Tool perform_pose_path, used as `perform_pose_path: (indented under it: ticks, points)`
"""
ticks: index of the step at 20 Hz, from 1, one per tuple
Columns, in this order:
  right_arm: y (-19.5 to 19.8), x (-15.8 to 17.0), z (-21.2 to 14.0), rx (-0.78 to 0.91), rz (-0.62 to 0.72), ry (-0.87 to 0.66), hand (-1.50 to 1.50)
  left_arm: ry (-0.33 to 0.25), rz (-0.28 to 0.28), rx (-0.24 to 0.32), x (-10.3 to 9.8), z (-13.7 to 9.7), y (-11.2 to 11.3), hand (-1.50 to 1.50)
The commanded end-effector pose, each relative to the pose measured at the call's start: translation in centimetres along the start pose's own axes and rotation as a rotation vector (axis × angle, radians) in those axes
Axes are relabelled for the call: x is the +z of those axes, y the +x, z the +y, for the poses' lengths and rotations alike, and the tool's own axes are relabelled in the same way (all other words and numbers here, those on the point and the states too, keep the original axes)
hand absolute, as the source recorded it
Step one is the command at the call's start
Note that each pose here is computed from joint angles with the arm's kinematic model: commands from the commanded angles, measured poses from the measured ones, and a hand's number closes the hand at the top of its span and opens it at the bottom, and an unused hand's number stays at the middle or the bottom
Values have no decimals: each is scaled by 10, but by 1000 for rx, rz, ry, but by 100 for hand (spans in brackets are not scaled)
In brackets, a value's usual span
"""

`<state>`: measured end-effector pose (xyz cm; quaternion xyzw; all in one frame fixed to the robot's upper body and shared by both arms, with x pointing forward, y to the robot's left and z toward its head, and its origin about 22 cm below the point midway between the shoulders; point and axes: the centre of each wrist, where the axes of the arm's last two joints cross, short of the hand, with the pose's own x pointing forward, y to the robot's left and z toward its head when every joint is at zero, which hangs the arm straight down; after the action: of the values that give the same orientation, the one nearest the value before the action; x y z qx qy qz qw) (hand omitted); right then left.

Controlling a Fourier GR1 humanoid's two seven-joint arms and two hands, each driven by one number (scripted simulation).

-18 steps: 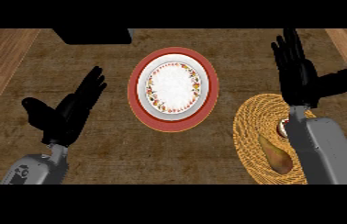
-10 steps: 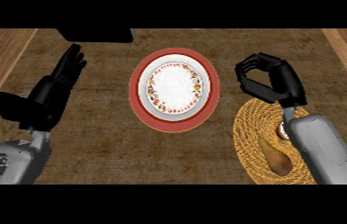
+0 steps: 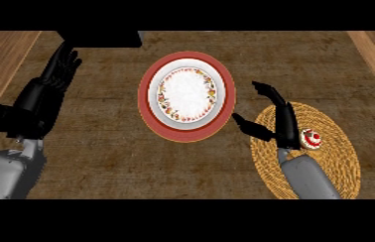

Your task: Pick the cupcake from the placemat and place it in the plate

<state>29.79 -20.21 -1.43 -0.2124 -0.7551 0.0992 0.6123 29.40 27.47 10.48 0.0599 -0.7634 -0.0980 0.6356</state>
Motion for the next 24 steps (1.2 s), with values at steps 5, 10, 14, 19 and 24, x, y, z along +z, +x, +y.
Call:
perform_pose_path:
  ticks: [5,10,14,19,24]
  points:
    - [41,14,-32,61,-129,-120,-150,2,9,-4,-9,-10,5,0]
    - [52,0,-80,351,53,-45,-150,9,20,-33,8,9,-3,0]
    - [57,-9,-107,577,260,92,-150,19,23,-6,4,17,-8,0]
    - [99,-25,-114,737,463,257,-150,-3,15,-7,0,6,0,0]
    - [123,-23,-105,789,637,423,-150,2,-10,4,5,4,-7,0]
